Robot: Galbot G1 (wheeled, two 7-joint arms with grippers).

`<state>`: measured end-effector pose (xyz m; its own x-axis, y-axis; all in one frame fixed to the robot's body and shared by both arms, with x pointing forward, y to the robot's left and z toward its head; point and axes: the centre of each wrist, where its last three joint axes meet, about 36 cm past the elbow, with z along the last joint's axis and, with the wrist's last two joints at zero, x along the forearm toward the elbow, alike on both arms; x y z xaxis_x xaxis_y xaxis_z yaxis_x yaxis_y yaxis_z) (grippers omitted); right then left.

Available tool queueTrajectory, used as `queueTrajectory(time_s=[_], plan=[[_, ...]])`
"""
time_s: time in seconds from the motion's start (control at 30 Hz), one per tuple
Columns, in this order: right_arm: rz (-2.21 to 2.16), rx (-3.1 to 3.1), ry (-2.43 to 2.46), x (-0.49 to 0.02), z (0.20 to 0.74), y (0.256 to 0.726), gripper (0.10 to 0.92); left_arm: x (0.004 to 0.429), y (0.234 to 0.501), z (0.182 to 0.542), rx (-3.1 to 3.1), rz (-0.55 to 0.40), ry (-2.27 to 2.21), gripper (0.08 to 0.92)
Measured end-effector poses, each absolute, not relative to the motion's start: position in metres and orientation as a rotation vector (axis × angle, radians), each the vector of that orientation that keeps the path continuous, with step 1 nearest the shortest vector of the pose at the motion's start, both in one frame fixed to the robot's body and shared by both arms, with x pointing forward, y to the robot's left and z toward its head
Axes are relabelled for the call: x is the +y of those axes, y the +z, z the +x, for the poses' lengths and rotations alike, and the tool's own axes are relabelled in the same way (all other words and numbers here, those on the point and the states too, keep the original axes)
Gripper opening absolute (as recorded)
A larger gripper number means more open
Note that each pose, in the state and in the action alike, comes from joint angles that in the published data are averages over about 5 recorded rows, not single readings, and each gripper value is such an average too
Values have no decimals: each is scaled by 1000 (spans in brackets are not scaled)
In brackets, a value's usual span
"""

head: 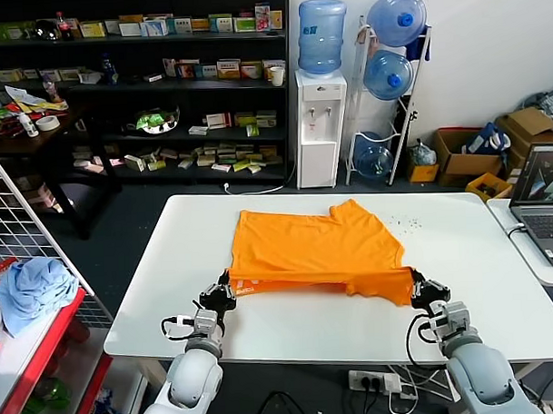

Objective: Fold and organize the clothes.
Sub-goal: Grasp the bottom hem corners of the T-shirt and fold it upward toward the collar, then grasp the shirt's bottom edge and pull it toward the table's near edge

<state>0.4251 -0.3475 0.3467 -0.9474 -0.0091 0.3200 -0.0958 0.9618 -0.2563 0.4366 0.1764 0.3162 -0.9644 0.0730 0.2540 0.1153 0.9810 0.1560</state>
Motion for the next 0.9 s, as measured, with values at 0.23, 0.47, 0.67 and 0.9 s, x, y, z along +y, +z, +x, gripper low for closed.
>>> queueTrajectory(time_s=[0.23, 0.47, 0.67, 0.9], plan=[[107, -2789, 375, -344, 450, 341, 126, 175, 315, 456, -2875, -162, -291, 96], [118, -2768, 335, -339, 462, 333, 267, 178, 315, 465, -2871, -182, -323, 188], [117, -2739, 321, -338, 458, 335, 440, 182, 313, 463, -2899, -185, -301, 369], [100, -2693, 316, -338, 436, 337, 639, 186, 312, 447, -2900, -179, -235, 577]])
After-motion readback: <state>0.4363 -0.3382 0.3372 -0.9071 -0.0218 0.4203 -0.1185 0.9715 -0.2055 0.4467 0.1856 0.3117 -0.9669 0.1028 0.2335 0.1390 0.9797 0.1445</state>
